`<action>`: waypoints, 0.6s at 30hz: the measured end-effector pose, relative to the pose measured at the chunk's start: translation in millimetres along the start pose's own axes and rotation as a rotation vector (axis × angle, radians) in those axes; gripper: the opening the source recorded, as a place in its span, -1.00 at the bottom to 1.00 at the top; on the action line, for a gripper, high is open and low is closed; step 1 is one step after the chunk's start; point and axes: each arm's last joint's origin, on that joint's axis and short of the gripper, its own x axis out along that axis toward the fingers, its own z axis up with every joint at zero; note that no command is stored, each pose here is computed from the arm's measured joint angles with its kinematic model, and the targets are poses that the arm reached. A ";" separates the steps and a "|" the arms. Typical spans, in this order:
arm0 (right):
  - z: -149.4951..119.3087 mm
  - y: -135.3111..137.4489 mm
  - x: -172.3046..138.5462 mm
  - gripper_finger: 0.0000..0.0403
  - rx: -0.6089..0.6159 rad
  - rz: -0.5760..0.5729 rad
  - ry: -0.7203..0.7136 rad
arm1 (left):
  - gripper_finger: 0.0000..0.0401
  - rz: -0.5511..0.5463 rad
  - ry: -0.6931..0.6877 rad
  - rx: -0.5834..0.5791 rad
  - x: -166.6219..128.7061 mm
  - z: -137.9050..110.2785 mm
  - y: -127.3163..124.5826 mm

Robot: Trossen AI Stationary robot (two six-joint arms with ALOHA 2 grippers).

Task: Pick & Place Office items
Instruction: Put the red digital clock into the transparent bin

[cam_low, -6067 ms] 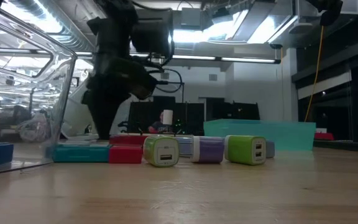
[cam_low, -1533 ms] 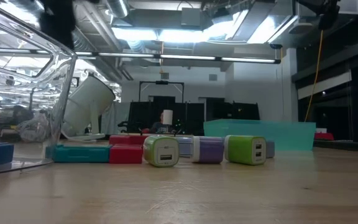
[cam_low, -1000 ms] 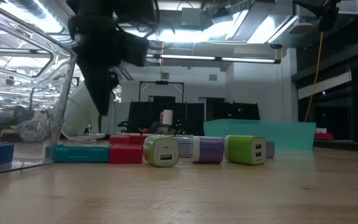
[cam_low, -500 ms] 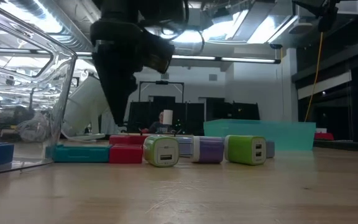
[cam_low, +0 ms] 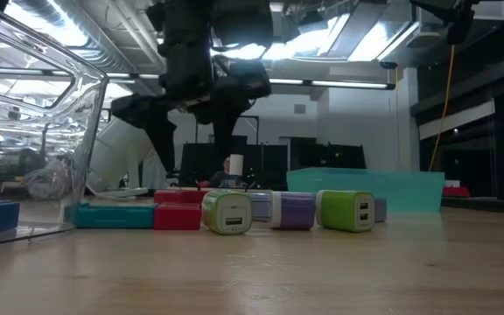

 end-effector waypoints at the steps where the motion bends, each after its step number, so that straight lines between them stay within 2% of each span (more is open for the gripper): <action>1: -0.1 0.1 0.0 0.29 0.000 0.005 0.002 | 0.42 0.009 -0.010 -0.024 1.2 -1.5 0.1; 11: -7.0 0.3 -0.4 0.29 0.073 0.075 0.106 | 0.42 0.017 -0.224 -0.270 5.4 -19.1 -1.5; 18: -7.8 2.0 -0.6 0.29 0.098 0.131 0.139 | 0.42 0.060 -0.243 -0.319 39.4 -36.2 -4.9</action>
